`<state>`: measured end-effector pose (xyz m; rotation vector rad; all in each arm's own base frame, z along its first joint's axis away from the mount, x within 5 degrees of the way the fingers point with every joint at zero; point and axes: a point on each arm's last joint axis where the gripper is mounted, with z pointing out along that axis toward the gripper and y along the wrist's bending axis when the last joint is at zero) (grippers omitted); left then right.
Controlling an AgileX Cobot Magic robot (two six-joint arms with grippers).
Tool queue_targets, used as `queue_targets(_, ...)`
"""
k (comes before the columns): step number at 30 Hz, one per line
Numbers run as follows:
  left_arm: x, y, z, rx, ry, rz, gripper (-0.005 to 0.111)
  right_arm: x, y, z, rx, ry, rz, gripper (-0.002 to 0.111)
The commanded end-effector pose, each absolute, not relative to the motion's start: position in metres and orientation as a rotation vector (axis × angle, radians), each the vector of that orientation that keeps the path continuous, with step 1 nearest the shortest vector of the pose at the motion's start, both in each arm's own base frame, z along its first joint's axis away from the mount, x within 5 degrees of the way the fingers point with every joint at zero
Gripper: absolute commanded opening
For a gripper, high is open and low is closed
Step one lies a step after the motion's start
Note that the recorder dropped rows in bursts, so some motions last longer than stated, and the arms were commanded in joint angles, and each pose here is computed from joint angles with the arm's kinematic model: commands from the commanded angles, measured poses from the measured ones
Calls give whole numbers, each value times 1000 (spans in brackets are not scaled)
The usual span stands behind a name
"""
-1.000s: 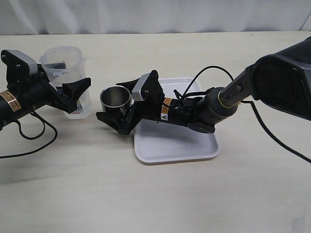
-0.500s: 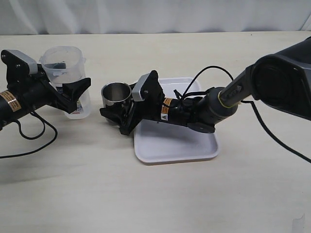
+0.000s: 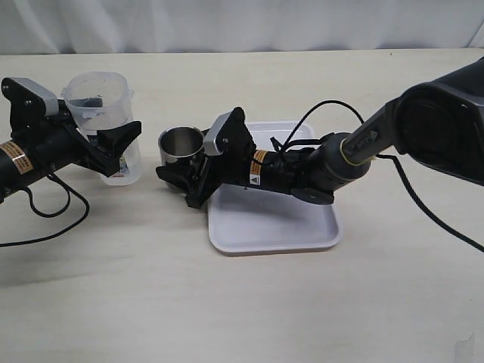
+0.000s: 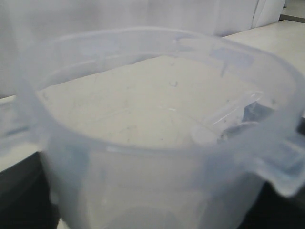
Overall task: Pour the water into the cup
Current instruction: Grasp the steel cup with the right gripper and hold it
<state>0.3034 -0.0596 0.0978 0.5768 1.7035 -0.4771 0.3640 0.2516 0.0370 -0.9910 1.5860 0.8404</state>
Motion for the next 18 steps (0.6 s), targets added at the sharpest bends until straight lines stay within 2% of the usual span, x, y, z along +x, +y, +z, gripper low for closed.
queue_targets(1,305,-61,99,570,1690,-484,0,365,249,29,-1011,1662,793,28)
queue_targets(18,305,-61,99,570,1690,-484,0,364,249,29,-1015,1660,794,27)
